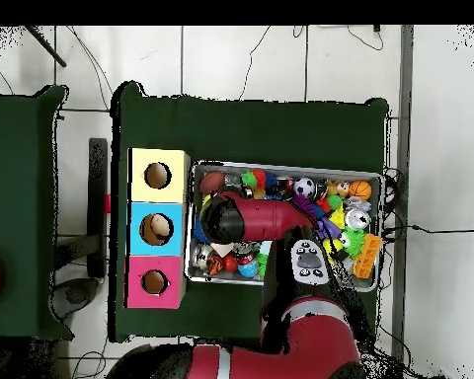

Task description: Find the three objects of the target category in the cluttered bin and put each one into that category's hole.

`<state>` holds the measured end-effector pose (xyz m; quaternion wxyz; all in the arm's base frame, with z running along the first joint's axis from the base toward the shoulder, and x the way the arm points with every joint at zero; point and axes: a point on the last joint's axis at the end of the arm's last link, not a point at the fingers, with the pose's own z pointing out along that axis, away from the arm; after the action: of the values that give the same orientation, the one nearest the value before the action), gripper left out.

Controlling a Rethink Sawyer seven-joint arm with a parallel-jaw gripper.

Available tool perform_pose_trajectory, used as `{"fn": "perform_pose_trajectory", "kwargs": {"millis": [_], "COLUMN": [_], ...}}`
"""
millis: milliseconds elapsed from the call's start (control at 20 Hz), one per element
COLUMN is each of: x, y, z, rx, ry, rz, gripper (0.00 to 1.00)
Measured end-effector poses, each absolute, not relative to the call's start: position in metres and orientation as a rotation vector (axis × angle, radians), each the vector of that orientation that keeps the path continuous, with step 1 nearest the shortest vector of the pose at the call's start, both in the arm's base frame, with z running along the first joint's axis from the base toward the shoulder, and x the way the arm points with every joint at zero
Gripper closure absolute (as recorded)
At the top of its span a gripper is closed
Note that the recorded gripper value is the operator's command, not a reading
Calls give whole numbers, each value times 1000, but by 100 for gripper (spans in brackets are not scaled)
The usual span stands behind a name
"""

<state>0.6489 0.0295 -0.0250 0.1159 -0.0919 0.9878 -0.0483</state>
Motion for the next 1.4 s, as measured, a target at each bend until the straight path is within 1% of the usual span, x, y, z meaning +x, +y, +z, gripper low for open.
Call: {"fn": "perform_pose_trajectory", "kwargs": {"millis": [1250, 1300, 1400], "x": [648, 648, 651], "y": [30, 30, 29], "z": [-25, -25, -20], "rx": [-269, -269, -266], "ry": [2895, 2895, 2887], "rz": [-140, -140, -145], "gripper": [0, 100, 100]}}
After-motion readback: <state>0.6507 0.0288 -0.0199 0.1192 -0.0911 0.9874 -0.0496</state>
